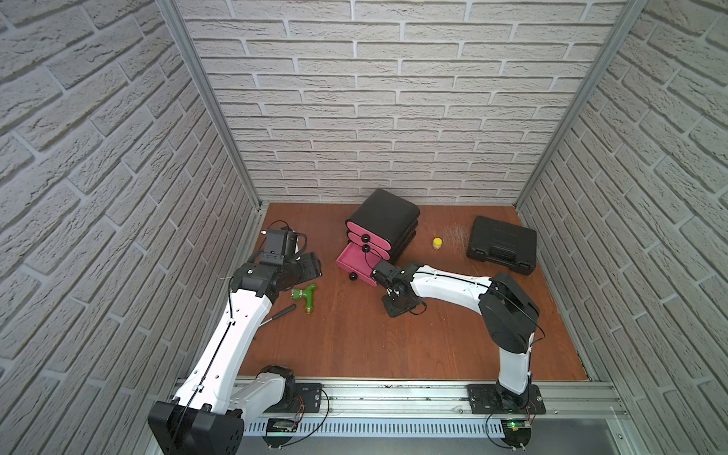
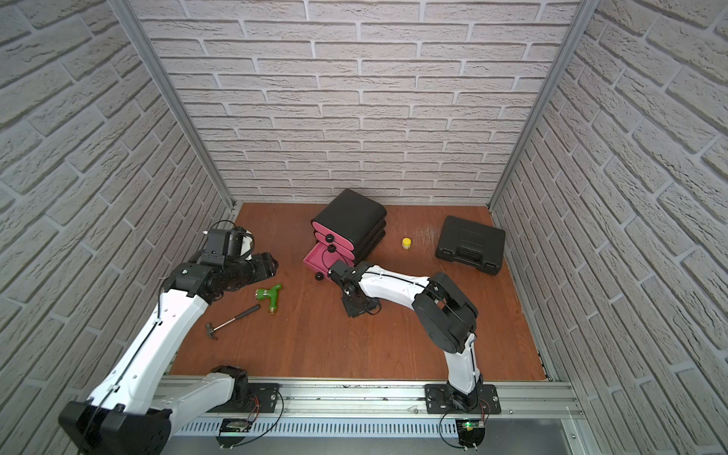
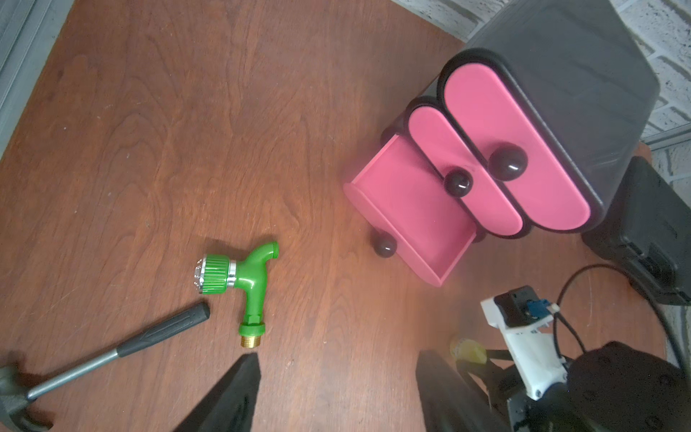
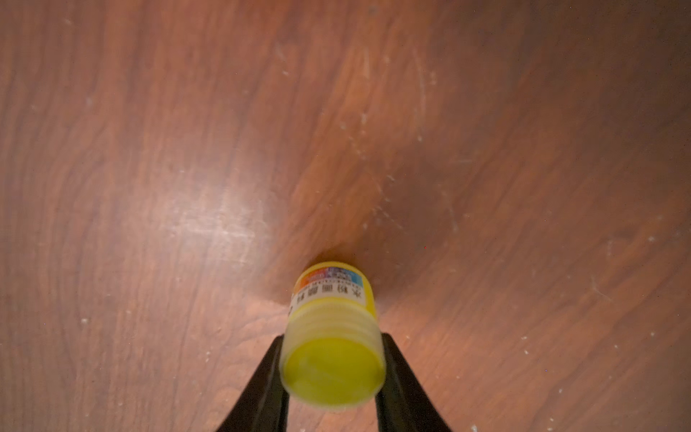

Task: Put the paint cans in the drawer according to color
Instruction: Move the paint can to the center of the board, then pick up the paint can at the center of the board, then place the paint can in the drawer, then pick up the paint can at the center of the board.

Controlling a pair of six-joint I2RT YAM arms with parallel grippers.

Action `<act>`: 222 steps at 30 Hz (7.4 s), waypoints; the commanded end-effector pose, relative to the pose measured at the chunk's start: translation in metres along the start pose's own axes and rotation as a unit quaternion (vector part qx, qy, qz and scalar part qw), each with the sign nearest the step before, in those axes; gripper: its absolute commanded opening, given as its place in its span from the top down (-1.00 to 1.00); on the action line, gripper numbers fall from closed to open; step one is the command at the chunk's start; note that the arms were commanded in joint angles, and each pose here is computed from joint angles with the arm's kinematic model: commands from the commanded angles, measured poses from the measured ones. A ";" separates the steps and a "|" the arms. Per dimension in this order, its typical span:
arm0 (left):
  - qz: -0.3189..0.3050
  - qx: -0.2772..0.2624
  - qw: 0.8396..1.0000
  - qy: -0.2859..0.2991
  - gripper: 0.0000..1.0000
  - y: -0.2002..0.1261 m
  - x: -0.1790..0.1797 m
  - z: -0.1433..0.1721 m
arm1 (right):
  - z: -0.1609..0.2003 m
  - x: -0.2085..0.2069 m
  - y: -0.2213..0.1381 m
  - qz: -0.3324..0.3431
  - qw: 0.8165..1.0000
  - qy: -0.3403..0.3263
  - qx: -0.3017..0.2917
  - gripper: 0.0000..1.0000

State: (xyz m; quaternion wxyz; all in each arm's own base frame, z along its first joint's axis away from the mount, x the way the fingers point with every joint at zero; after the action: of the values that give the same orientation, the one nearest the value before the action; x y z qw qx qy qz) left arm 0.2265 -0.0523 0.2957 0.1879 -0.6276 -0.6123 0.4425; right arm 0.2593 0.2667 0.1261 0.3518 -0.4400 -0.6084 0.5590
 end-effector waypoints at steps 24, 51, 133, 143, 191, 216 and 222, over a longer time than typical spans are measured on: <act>-0.006 0.191 0.953 0.235 0.08 0.127 -0.147 0.107 | 0.094 -0.165 -0.086 0.105 0.954 0.277 -0.047 -1.00; -0.006 0.274 0.934 0.228 -0.11 0.184 -0.190 0.157 | 0.146 -0.199 -0.084 0.089 0.934 0.339 -0.073 -0.98; -0.102 0.073 0.947 -0.294 0.67 0.222 -0.097 -0.025 | 0.090 -0.136 -0.086 0.039 0.967 0.233 -0.100 -0.91; -0.088 0.079 0.948 -0.296 0.27 0.236 -0.096 -0.023 | 0.090 -0.139 -0.095 0.048 0.962 0.244 -0.110 -0.91; -0.027 0.042 0.998 -0.031 -0.96 0.033 -0.018 0.000 | -0.157 -0.247 -0.002 0.107 0.927 0.331 -0.141 -0.47; -0.096 0.023 0.994 -0.042 -0.97 0.009 -0.004 0.003 | -0.156 -0.255 0.036 0.077 0.929 0.344 -0.111 -0.11; -0.101 0.015 0.994 -0.044 -0.97 0.005 -0.001 0.005 | -0.154 -0.255 0.038 0.081 0.932 0.338 -0.107 0.10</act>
State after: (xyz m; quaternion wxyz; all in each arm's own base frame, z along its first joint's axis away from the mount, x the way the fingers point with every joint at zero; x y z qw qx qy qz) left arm 0.2301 -0.0605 0.2836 0.2250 -0.5440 -0.6617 0.4643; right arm 0.4995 0.0887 0.1247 0.4468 -0.6844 -0.4692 0.3345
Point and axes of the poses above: each gripper's point midway between its finger pads, its own y axis out along the fingers, its own x axis along the line the jaws close on, z = x × y, the point moved 9 cm from there along -y, back along the fingers, and after that the axes turned 1 degree about -y, right-handed, at the moved point
